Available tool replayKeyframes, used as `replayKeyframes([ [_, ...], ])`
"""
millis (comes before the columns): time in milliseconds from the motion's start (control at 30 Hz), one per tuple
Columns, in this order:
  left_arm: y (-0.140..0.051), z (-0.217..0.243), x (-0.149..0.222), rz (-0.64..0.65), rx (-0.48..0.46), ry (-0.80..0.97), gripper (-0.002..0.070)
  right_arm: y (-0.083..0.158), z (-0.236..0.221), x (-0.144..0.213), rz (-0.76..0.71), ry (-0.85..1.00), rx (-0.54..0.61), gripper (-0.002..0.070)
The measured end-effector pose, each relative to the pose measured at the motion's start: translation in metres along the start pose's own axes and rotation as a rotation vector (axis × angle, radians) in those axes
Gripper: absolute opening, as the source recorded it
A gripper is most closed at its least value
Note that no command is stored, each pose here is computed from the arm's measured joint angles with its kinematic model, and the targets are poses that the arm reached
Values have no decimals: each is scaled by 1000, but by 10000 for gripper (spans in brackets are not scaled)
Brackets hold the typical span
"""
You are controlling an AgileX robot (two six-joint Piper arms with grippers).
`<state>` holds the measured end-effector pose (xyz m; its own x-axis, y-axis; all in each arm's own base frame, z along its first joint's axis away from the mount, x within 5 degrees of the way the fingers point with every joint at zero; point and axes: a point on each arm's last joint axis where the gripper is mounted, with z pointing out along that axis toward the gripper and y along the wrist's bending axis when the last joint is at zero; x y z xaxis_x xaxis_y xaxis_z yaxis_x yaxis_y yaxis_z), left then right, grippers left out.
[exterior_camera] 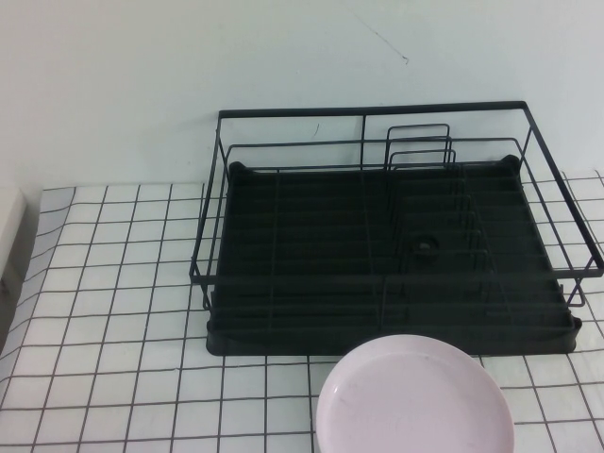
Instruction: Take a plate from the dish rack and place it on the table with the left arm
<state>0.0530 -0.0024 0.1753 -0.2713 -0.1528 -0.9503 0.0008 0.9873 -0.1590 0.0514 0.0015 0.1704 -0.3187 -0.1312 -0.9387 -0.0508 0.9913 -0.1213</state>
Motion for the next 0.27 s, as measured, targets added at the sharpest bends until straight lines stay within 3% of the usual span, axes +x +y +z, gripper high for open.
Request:
replayKeyframes([
  [267, 0, 0, 0, 10, 0, 2, -2, 0, 0, 0, 0, 0, 0, -4],
])
